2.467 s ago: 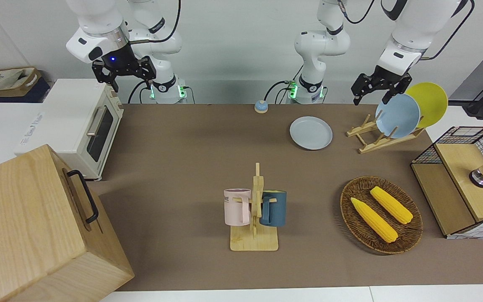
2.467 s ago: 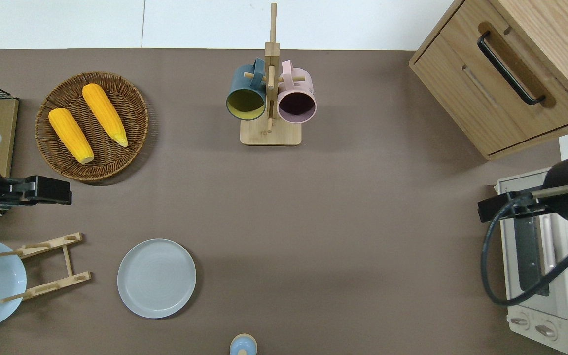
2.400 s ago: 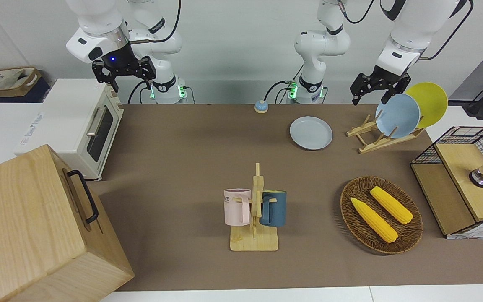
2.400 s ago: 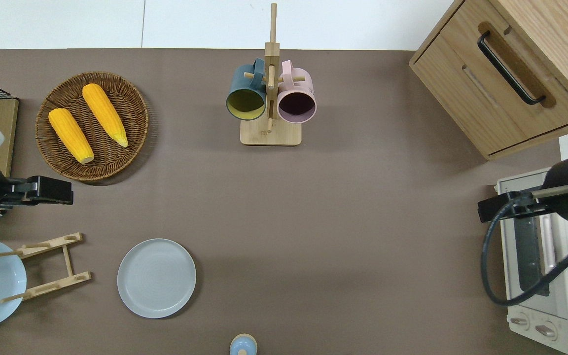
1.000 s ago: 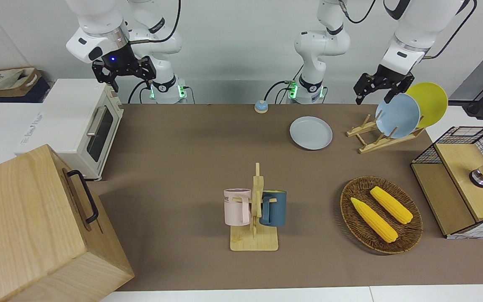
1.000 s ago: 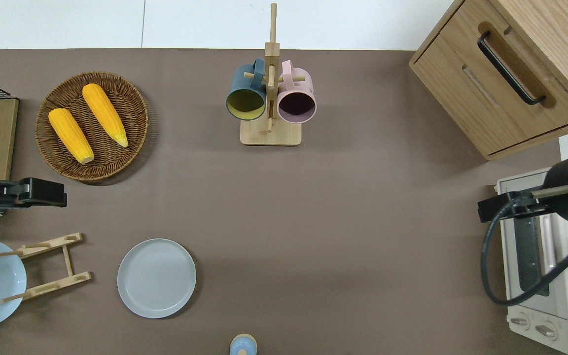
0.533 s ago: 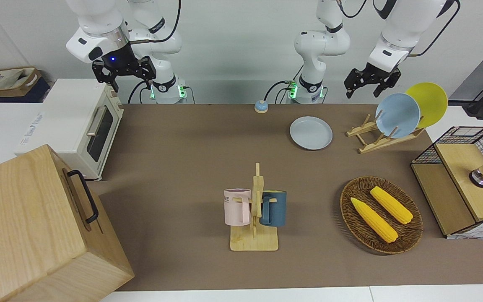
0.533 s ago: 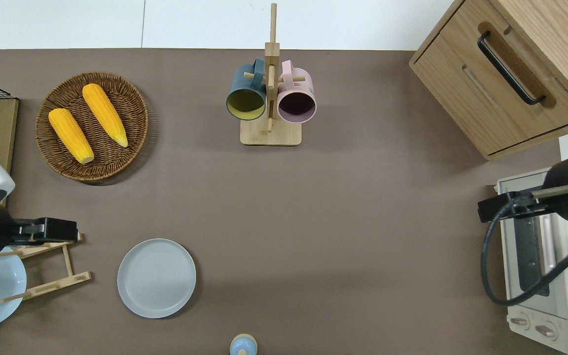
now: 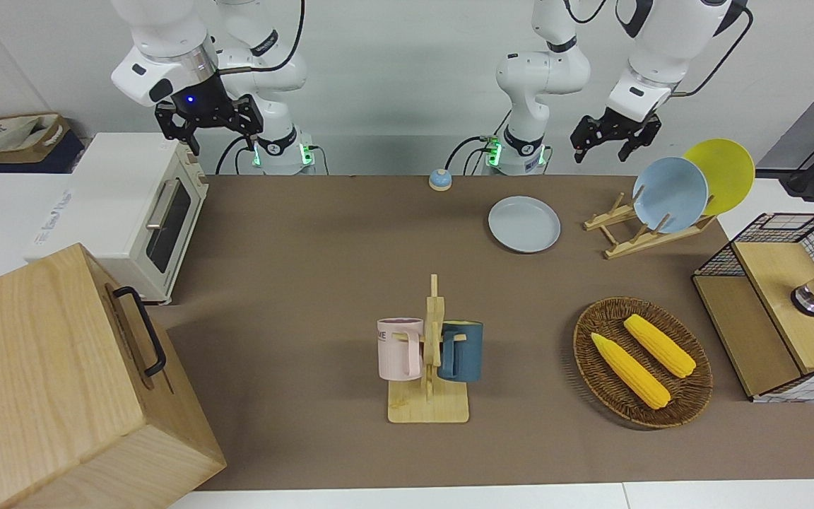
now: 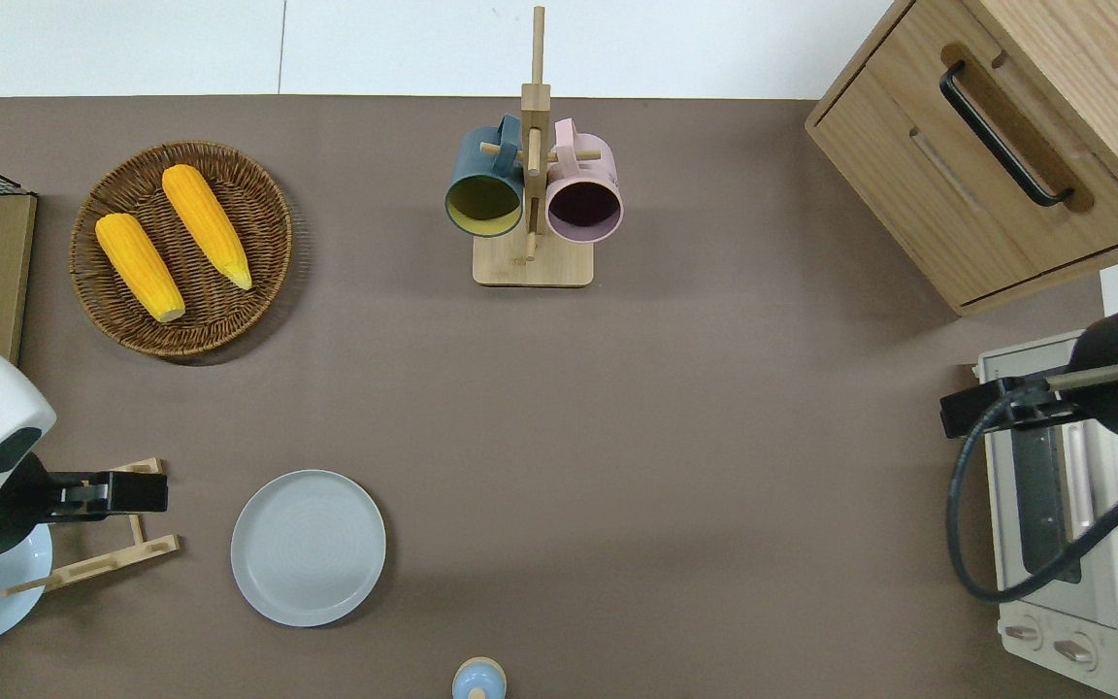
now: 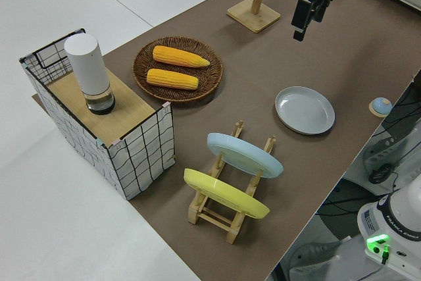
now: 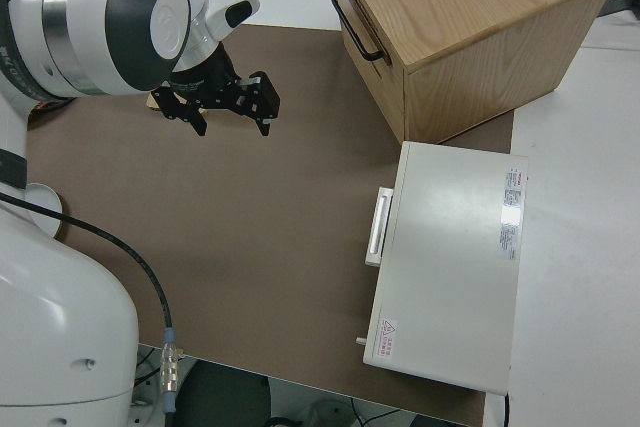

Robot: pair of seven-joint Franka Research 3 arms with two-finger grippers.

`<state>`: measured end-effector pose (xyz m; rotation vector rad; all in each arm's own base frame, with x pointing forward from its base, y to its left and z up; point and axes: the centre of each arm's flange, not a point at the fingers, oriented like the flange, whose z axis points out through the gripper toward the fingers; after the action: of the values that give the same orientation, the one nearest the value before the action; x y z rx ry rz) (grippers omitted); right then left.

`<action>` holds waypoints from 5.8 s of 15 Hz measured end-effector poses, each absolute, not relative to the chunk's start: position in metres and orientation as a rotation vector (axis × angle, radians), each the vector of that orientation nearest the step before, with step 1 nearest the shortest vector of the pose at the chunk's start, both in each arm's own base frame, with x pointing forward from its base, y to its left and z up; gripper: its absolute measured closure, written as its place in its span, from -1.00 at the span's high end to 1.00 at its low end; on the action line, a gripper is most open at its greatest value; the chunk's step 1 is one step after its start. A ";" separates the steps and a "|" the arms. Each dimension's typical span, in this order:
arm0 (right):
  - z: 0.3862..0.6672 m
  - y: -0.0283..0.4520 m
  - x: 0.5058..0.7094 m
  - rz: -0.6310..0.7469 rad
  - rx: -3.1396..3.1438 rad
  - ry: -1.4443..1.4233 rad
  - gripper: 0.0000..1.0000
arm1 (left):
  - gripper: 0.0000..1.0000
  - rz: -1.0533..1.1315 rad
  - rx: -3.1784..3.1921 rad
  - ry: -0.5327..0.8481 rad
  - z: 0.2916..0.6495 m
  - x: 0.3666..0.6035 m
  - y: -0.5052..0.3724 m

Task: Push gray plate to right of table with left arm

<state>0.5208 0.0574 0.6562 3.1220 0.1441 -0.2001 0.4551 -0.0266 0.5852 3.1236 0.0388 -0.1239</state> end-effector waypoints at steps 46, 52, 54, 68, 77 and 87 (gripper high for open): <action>0.656 0.057 0.521 -0.200 3.122 0.144 0.97 | 1.00 0.052 3.124 0.018 0.316 0.387 -0.009; 0.656 0.057 0.521 -0.200 3.122 0.144 0.97 | 0.99 0.035 3.126 0.016 0.307 0.386 -0.009; 0.656 0.057 0.521 -0.200 3.122 0.144 0.97 | 0.99 0.030 3.126 0.015 0.305 0.385 -0.009; 0.656 0.057 0.521 -0.200 3.122 0.144 0.97 | 0.96 0.013 3.126 0.014 0.298 0.383 -0.009; 0.656 0.057 0.521 -0.200 3.122 0.144 0.97 | -0.86 0.038 3.128 -0.008 0.300 0.386 -0.009; 0.656 0.057 0.521 -0.200 3.122 0.144 0.97 | -0.94 0.040 3.129 -0.025 0.301 0.385 -0.012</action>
<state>0.5208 0.0574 0.6562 3.1220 0.1441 -0.2001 0.3853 -0.0124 0.3006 3.1287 -0.0250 0.0396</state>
